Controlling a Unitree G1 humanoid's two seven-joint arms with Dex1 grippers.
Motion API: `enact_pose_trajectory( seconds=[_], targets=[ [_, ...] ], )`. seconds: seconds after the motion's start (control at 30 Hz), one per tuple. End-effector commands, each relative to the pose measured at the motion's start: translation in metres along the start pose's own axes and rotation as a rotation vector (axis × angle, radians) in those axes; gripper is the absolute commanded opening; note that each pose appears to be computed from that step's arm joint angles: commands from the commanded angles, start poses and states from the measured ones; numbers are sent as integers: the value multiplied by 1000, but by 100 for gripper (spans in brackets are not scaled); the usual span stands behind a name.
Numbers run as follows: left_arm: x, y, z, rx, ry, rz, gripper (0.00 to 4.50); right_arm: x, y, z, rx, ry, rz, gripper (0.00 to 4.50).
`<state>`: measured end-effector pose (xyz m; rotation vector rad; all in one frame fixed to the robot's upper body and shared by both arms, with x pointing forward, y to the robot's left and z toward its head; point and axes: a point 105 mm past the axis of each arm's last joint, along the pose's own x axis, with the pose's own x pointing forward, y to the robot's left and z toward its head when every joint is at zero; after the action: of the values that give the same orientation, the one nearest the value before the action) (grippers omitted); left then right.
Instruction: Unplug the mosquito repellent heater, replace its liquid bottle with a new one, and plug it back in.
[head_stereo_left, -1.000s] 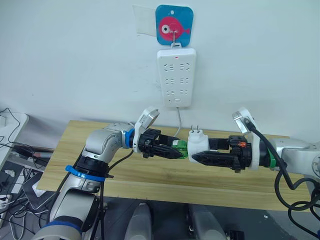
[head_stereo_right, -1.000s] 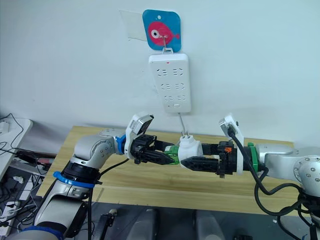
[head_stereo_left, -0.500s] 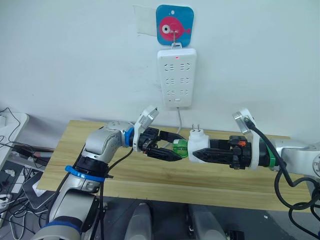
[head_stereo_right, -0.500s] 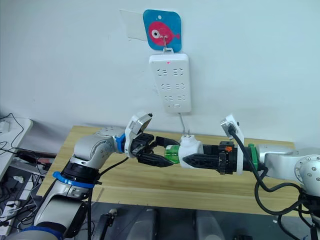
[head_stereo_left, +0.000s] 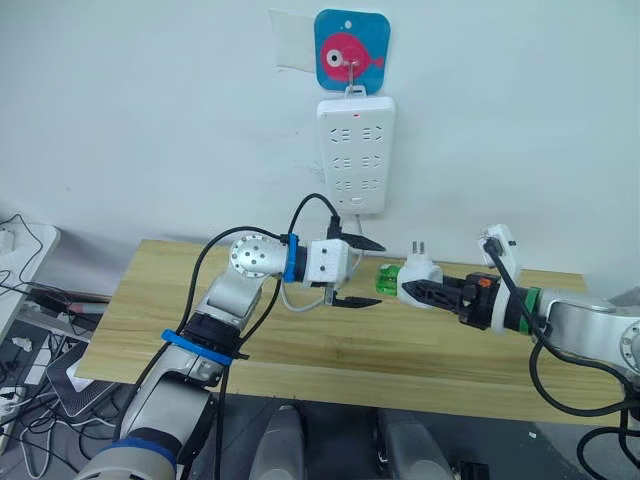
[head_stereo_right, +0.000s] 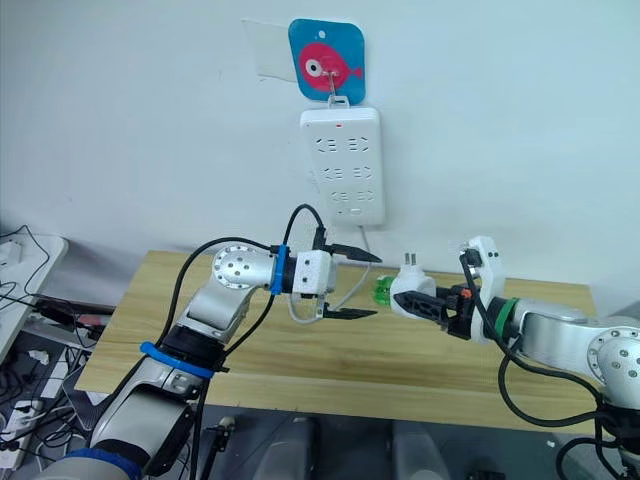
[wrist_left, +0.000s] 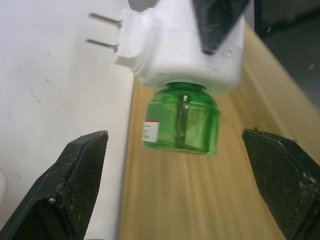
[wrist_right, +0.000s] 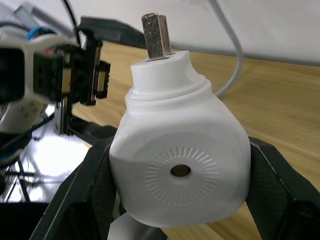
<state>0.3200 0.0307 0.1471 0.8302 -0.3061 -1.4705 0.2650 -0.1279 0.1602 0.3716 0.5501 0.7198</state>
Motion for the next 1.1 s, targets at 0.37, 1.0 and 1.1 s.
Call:
enact_pose_trajectory(
  seconds=[0.37,1.0,1.1],
  targets=[
    [23,6,13,173,19,67,450,4,19,7,42,-54,11,306],
    [26,5,6,141,35,69,226,10,31,9,56,-75,45,341],
    [25,8,2,42,-3,122,226,2,28,14,-35,-148,3,443]
  ],
)
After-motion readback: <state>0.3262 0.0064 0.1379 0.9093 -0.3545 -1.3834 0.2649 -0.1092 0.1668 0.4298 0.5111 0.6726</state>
